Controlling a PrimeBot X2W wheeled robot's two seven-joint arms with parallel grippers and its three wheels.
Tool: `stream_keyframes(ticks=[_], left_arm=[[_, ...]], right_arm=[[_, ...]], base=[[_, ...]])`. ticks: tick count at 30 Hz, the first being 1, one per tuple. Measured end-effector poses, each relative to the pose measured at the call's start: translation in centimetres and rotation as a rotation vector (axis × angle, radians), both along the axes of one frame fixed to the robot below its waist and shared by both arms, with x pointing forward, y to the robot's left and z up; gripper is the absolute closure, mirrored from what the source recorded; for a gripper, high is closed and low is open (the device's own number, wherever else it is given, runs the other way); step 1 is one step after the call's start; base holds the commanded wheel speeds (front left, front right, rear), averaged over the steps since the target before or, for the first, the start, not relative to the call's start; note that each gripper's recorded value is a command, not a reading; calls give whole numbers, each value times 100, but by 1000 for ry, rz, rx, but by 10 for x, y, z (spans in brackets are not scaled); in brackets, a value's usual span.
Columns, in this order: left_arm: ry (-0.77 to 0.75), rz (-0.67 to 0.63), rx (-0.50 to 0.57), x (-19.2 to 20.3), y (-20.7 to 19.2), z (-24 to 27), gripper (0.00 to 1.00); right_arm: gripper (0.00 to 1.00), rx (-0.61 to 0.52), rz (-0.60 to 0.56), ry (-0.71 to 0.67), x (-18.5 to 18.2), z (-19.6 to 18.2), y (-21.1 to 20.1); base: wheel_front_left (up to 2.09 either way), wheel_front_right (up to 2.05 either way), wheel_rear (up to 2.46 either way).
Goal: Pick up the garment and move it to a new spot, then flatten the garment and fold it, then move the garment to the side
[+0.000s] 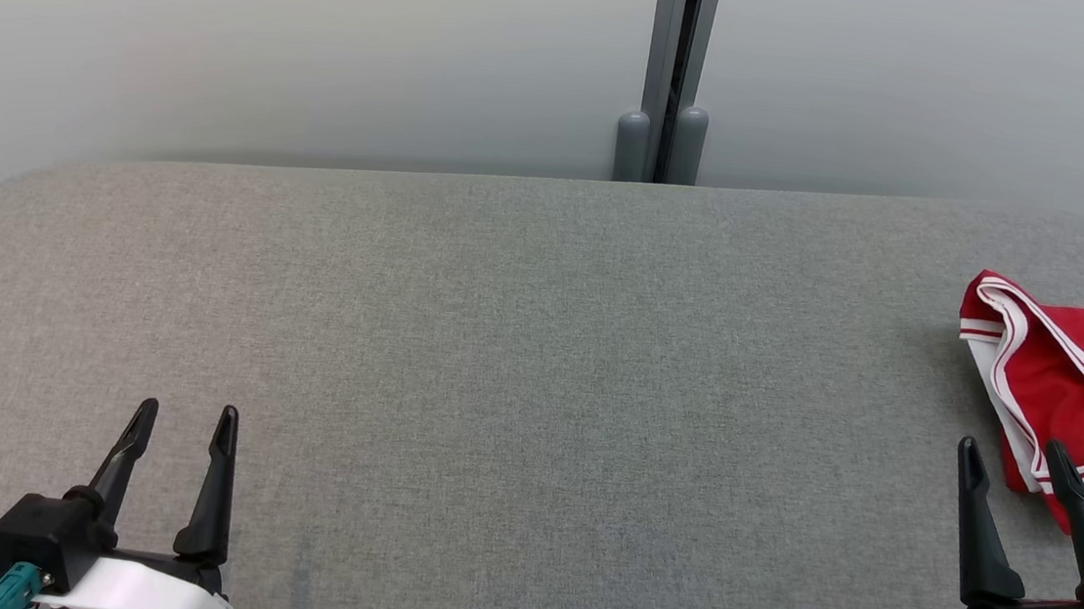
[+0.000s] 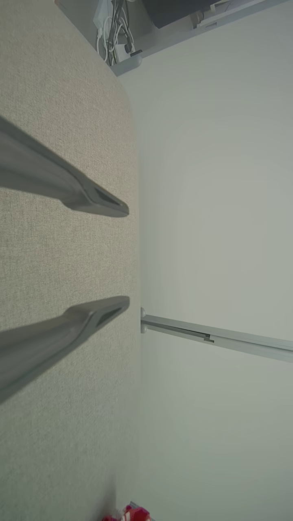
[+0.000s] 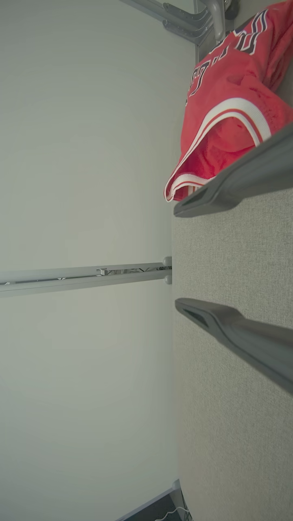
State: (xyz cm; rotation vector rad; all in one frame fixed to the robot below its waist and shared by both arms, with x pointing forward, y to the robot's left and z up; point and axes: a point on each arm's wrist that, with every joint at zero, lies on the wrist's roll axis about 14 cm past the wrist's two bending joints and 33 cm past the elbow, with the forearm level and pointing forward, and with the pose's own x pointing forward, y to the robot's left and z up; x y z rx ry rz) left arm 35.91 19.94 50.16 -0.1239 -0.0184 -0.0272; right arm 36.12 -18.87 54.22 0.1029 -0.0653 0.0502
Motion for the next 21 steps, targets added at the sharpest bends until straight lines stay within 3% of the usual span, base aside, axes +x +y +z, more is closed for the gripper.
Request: stream_keyframes(ticks=[21], left_arm=[[17, 4, -8, 2, 0, -6, 0]], right_arm=[[0, 8, -4, 20, 0, -6, -1]], base=[[0, 0, 0]])
